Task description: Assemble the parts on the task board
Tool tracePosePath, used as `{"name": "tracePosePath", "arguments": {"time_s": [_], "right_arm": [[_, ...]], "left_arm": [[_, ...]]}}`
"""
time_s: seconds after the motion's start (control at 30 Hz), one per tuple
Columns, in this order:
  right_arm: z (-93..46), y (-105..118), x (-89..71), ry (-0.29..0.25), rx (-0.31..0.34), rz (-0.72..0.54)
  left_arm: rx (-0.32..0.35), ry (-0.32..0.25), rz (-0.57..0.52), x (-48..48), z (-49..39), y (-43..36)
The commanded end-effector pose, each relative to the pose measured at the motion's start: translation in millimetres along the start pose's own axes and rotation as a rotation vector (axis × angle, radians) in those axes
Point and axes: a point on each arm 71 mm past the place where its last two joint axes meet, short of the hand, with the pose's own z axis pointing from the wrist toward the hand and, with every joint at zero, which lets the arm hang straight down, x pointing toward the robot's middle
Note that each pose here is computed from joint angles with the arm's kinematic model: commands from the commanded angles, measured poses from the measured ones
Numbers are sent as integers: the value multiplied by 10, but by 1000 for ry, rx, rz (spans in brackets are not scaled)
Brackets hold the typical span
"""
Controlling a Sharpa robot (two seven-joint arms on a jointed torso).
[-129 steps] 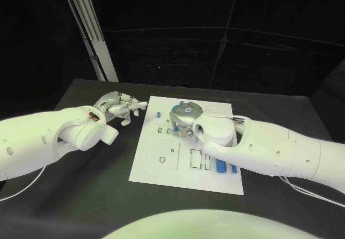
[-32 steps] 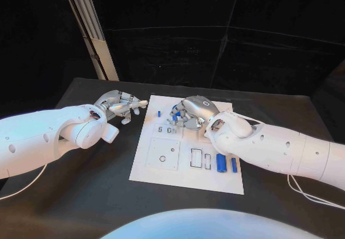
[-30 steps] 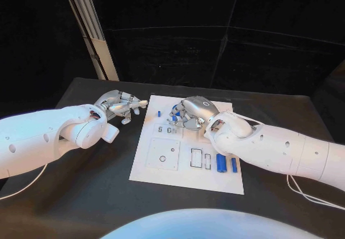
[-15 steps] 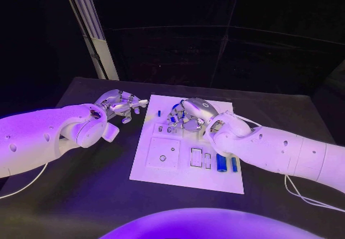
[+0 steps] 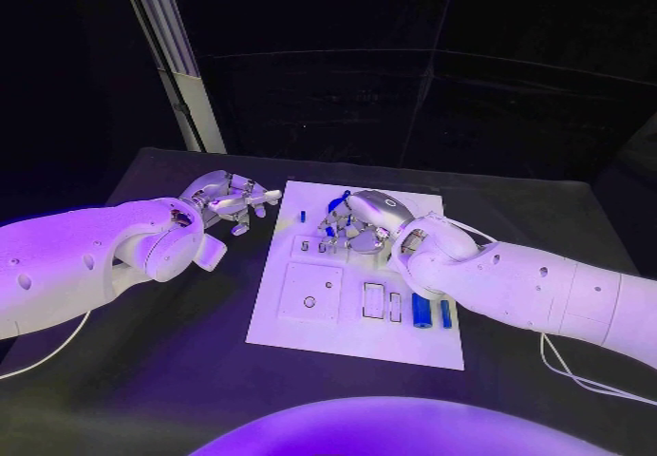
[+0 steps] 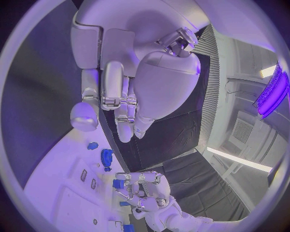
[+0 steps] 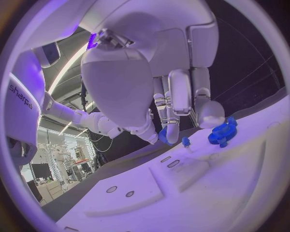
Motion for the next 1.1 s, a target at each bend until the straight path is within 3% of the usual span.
{"name": "tracePosePath", "arguments": {"time_s": [0.03,1.1], "right_arm": [[0,3,25,45,11,9],[-48,-38,77,137,51,30]], "left_arm": [[8,5,-3,2,2,-16],[5,6,-2,1,12,-13]]}}
